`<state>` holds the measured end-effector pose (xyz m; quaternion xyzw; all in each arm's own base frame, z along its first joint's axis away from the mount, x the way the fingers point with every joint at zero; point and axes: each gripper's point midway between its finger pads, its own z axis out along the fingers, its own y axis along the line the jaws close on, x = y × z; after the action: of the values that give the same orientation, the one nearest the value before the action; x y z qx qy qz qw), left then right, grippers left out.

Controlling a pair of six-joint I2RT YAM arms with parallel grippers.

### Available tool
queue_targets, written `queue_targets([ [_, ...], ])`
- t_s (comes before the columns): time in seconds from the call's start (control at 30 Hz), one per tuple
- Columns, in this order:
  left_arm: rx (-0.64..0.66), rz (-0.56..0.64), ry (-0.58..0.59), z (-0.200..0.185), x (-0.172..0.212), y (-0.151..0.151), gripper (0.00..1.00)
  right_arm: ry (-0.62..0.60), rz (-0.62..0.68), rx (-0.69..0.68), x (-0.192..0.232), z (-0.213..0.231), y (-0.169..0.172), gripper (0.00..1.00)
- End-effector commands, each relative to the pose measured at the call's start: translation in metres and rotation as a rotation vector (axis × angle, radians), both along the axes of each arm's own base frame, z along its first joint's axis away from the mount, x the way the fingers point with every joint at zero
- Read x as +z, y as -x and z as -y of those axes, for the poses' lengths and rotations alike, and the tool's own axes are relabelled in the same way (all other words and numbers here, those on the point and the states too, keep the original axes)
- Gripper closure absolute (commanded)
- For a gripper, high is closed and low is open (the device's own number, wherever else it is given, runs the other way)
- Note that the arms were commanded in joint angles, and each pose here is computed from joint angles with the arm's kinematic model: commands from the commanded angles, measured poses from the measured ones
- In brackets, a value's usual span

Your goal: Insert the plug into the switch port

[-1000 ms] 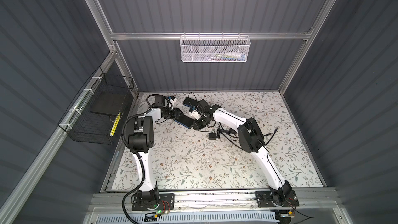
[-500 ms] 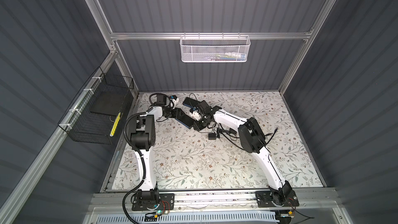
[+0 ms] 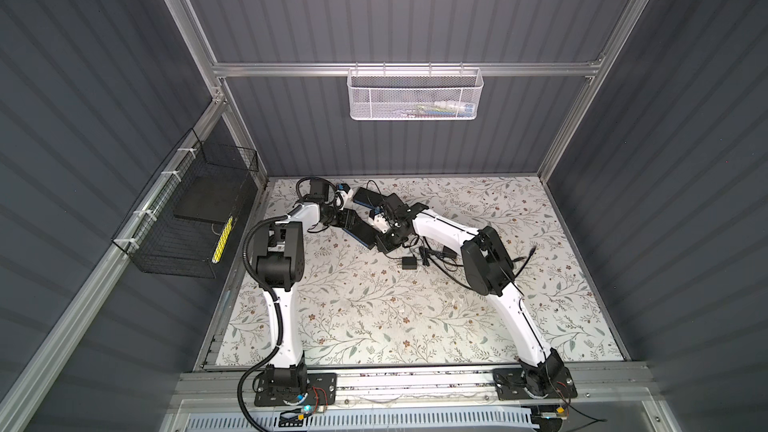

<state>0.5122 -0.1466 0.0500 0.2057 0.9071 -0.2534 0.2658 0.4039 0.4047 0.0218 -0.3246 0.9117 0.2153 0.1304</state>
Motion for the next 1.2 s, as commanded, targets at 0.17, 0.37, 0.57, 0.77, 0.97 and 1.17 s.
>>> queue_targets([
  [0.17, -0.124, -0.163, 0.042, 0.037, -0.018, 0.046, 0.39, -0.054, 0.097, -0.038, 0.034, -0.002, -0.022, 0.94],
  [0.37, -0.153, -0.194, 0.020, 0.043, -0.026, 0.053, 0.39, -0.085, 0.101, 0.012, 0.036, -0.005, -0.016, 0.94],
  [0.57, -0.176, -0.194, 0.006, 0.050, -0.027, 0.056, 0.40, -0.064, 0.123, 0.062, 0.041, -0.004, -0.019, 0.93],
  [0.77, -0.197, -0.199, 0.007, 0.055, -0.028, 0.058, 0.40, -0.078, 0.135, 0.058, 0.042, -0.005, -0.024, 0.93],
  [0.97, -0.223, -0.211, 0.016, 0.060, -0.028, 0.063, 0.40, -0.091, 0.162, 0.069, 0.040, -0.008, -0.029, 0.94],
  [1.17, -0.243, -0.219, 0.022, 0.066, -0.028, 0.067, 0.40, -0.122, 0.190, 0.031, 0.052, -0.006, -0.044, 0.94],
])
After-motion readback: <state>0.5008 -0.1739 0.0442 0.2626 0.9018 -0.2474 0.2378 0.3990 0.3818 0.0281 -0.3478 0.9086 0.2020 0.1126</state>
